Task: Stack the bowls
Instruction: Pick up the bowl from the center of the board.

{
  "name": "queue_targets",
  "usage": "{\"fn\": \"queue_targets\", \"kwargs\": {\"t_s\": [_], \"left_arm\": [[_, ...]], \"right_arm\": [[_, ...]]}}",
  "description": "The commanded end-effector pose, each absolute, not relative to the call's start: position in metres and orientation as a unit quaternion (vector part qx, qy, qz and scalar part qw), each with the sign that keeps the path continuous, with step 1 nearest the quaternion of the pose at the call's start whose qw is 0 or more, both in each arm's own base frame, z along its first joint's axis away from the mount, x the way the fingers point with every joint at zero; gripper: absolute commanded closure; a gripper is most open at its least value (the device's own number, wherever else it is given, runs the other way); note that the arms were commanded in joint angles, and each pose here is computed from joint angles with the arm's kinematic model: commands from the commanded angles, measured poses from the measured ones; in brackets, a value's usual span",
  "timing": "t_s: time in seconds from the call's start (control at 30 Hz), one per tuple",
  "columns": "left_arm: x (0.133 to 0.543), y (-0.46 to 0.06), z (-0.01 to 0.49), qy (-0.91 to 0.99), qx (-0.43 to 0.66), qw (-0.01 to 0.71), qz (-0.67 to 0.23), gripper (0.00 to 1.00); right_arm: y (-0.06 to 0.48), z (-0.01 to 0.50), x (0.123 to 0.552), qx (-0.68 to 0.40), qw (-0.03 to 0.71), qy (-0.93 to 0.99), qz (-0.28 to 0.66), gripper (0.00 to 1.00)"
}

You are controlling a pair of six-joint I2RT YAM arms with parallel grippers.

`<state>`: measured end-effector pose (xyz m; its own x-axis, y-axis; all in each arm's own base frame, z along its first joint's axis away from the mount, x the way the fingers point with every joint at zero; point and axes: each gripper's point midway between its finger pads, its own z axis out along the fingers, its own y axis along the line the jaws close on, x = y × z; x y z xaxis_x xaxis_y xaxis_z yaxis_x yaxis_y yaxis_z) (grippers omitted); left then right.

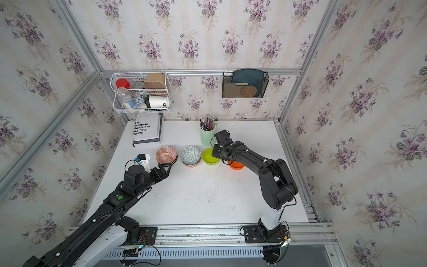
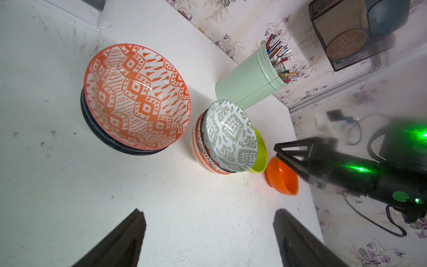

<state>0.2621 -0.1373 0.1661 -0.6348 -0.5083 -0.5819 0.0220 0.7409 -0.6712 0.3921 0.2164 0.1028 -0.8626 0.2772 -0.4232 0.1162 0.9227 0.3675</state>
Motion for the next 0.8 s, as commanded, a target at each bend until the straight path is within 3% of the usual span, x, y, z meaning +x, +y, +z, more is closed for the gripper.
{"fn": "queue_targets", "kwargs": {"t_s": [0.0, 0.23, 0.47, 0.77], "left_arm": [[0.265, -0.137, 0.169, 0.839, -0.146, 0.408, -0.329, 0.09], [0.267, -0.139, 0.168, 0.84, -0.144, 0.406, -0.328, 0.09], [0.268, -0.14, 0.167, 0.842, -0.143, 0.403, -0.329, 0.09], [0.269, -0.142, 0.165, 0.845, -0.145, 0.396, -0.329, 0.09]], "right_arm": [[0.191, 0.107, 0.4, 0.117, 0.254, 0.947, 0.157, 0.59], [0.144, 0.119, 0.391, 0.14, 0.272, 0.941, 0.148, 0.56], [0.098, 0.104, 0.37, 0.18, 0.261, 0.936, 0.154, 0.47], [0.086, 0.076, 0.351, 0.19, 0.234, 0.94, 0.159, 0.38]]}}
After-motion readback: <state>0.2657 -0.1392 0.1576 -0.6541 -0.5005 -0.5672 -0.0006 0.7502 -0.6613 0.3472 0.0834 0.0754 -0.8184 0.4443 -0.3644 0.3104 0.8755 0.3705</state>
